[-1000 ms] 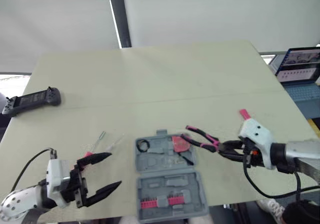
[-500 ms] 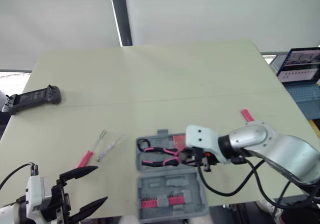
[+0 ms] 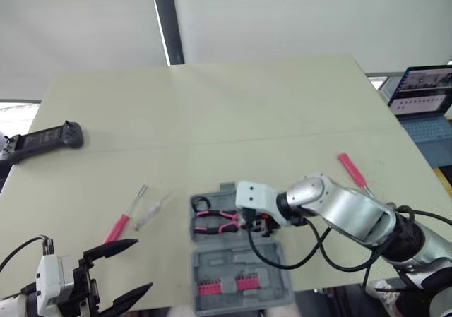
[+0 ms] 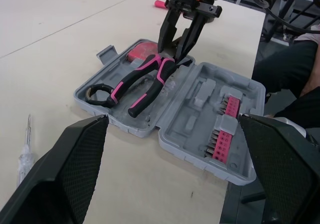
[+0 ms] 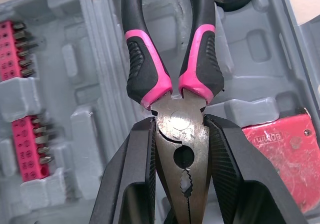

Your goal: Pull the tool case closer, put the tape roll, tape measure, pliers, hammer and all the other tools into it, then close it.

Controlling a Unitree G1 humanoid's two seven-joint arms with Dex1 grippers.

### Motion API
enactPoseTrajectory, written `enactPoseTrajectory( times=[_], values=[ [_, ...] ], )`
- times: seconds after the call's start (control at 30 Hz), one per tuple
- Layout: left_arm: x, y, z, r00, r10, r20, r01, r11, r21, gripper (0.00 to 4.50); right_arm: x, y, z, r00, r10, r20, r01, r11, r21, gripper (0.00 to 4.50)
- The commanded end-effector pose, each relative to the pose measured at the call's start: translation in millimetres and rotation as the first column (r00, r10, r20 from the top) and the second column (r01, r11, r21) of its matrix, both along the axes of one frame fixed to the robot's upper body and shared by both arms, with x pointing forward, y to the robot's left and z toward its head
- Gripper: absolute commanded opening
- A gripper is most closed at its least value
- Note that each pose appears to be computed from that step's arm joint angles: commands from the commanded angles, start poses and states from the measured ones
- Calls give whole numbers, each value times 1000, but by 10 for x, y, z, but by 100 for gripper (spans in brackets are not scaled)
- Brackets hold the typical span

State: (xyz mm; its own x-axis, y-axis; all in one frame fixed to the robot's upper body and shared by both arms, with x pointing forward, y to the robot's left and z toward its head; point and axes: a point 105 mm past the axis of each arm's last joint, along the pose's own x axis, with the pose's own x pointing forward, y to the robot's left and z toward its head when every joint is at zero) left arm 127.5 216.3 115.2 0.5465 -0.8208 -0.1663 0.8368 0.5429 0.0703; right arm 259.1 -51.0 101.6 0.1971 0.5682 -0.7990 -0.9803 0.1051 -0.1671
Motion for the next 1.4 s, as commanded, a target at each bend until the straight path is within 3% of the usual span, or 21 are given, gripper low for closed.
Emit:
enactPoseTrajectory(
  times=[0.03, 1.13, 1.4],
  values=[
    [-37, -19, 57, 1000, 1, 27, -1, 1000, 23, 450, -9, 66, 42, 998, 49, 31, -49, 999, 12, 97],
    [-60, -109, 46, 1000, 4, 23, -4, 1000, 5, 450, 40, 94, 95, 983, 154, 98, -157, 987, 32, 97],
    [-68, -112, 43, 1000, 3, 20, -3, 1000, 8, 450, 26, 94, -67, 982, 174, 75, -176, 984, 12, 97]
  ],
)
